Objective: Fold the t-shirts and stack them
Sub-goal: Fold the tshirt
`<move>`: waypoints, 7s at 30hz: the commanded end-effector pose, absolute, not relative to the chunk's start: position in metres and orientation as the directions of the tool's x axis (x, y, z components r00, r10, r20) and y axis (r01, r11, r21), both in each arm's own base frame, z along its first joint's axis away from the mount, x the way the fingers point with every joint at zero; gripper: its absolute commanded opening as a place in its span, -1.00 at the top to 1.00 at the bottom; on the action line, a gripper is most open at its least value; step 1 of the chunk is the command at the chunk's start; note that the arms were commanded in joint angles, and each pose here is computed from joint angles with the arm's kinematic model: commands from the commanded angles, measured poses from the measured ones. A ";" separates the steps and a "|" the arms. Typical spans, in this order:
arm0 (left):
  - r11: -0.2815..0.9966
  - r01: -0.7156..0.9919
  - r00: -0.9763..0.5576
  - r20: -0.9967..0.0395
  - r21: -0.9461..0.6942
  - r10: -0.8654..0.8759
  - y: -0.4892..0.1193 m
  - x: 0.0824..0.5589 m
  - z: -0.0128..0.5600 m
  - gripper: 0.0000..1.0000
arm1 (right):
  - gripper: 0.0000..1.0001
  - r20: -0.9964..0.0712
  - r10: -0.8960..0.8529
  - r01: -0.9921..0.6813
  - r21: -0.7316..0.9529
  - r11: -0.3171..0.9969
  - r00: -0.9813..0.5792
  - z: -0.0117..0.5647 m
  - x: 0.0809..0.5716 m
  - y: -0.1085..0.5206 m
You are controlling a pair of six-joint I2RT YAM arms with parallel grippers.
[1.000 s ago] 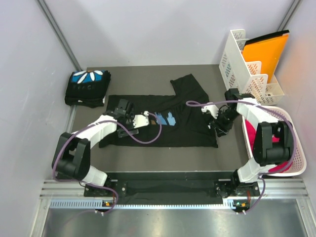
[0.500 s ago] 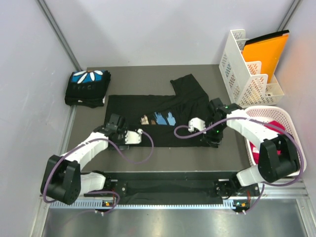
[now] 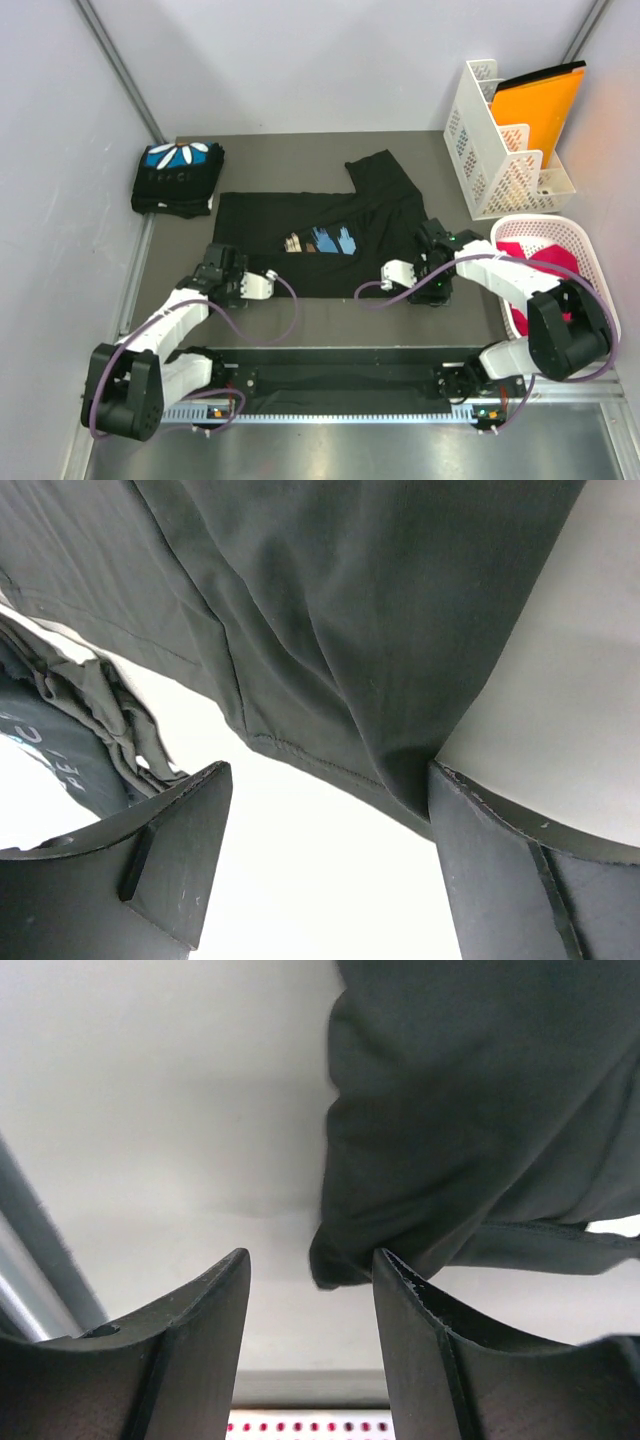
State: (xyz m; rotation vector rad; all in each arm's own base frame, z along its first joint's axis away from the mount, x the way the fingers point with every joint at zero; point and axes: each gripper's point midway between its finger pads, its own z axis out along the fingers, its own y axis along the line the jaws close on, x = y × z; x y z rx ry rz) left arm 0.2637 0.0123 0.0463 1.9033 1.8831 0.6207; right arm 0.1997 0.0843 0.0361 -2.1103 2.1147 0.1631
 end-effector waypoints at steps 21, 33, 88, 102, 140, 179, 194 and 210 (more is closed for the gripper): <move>-0.030 0.835 0.047 -0.016 0.549 0.999 0.017 0.267 0.044 -0.63 | 0.02 -0.220 -0.970 -0.984 -0.164 -0.072 0.108 0.057 0.216 0.117; -0.029 0.842 0.057 -0.036 0.539 0.998 0.018 0.286 0.039 -0.62 | -0.01 -0.208 -0.968 -0.984 -0.134 -0.113 0.140 0.042 0.205 0.116; -0.237 0.947 0.269 -0.132 0.217 0.954 0.012 0.211 0.032 1.00 | 1.00 -0.027 -0.976 -0.973 -0.094 -0.211 0.214 0.011 0.202 0.056; -0.303 0.939 0.327 -0.151 0.161 0.933 0.009 0.188 0.027 1.00 | 1.00 -0.063 -0.943 -0.945 0.013 -0.327 0.326 0.012 0.158 0.052; 0.329 0.681 -0.103 -0.359 0.655 0.928 0.015 0.389 0.168 -0.19 | -0.27 -0.439 -0.872 -0.956 -0.083 0.281 -0.218 0.129 0.314 0.108; 0.468 0.717 -0.407 -0.235 0.516 0.883 0.018 0.501 0.068 0.28 | -0.25 -0.875 -0.180 -0.524 0.095 0.847 -0.449 0.133 0.639 0.133; 0.264 0.864 -0.247 -0.095 0.428 0.964 0.018 0.502 0.062 0.25 | -0.30 -0.869 -0.070 -0.522 0.228 0.822 -0.489 0.124 0.641 0.168; 0.270 0.925 -0.258 -0.079 0.267 0.963 0.016 0.476 0.047 0.21 | -0.39 -0.869 -0.083 -0.532 0.221 0.817 -0.488 0.127 0.637 0.180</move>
